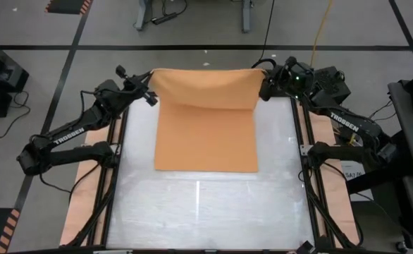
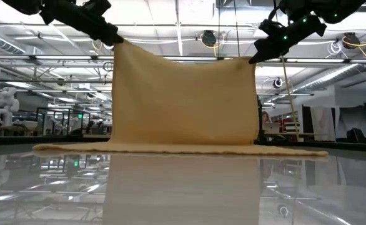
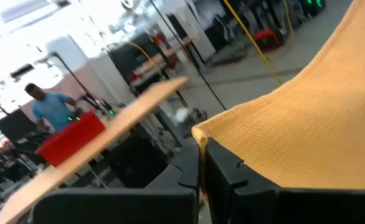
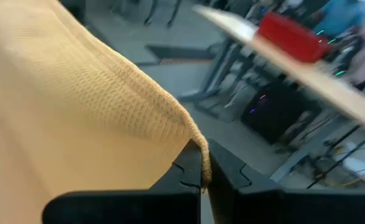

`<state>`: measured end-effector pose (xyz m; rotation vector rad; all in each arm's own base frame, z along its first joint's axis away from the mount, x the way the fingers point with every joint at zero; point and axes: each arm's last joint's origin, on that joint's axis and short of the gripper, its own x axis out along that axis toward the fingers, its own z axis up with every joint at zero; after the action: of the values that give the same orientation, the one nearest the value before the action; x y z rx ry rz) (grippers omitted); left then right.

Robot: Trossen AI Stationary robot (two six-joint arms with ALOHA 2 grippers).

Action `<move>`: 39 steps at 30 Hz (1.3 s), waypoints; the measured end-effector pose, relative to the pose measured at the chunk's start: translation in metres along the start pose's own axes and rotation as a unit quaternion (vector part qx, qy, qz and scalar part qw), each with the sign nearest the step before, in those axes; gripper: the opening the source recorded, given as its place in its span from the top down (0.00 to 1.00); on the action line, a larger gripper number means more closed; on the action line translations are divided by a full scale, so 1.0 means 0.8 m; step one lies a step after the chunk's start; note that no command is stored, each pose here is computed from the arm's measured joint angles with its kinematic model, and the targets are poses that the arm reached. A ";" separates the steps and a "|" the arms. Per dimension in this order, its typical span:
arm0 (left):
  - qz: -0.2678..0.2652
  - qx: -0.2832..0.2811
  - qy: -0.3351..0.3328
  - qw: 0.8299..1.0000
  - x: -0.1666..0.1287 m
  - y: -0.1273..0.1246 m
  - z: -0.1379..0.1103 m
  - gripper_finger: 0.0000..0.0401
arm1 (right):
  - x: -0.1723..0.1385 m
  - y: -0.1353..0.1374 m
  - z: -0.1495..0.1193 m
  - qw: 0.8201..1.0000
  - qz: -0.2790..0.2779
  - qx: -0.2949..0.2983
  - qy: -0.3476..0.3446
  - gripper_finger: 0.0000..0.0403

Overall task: Roll towel
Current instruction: Roll the yellow towel

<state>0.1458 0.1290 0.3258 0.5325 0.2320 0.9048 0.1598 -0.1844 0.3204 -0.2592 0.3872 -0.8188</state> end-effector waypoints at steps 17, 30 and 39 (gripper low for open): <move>-0.075 -0.035 0.032 0.996 0.001 -0.003 -0.017 0.98 | -0.001 0.000 -0.017 0.997 0.039 0.035 0.054 1.00; -0.133 -0.103 0.015 0.986 -0.020 -0.005 -0.009 0.98 | -0.023 0.009 -0.028 0.985 0.116 0.069 0.109 1.00; -0.165 -0.123 0.035 0.978 -0.042 -0.009 -0.009 0.98 | -0.042 0.022 -0.025 0.972 0.178 0.098 0.116 1.00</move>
<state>0.1276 0.1010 0.3150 0.2223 0.2597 0.6162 0.1416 -0.1492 0.3037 0.0915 0.5508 -0.5284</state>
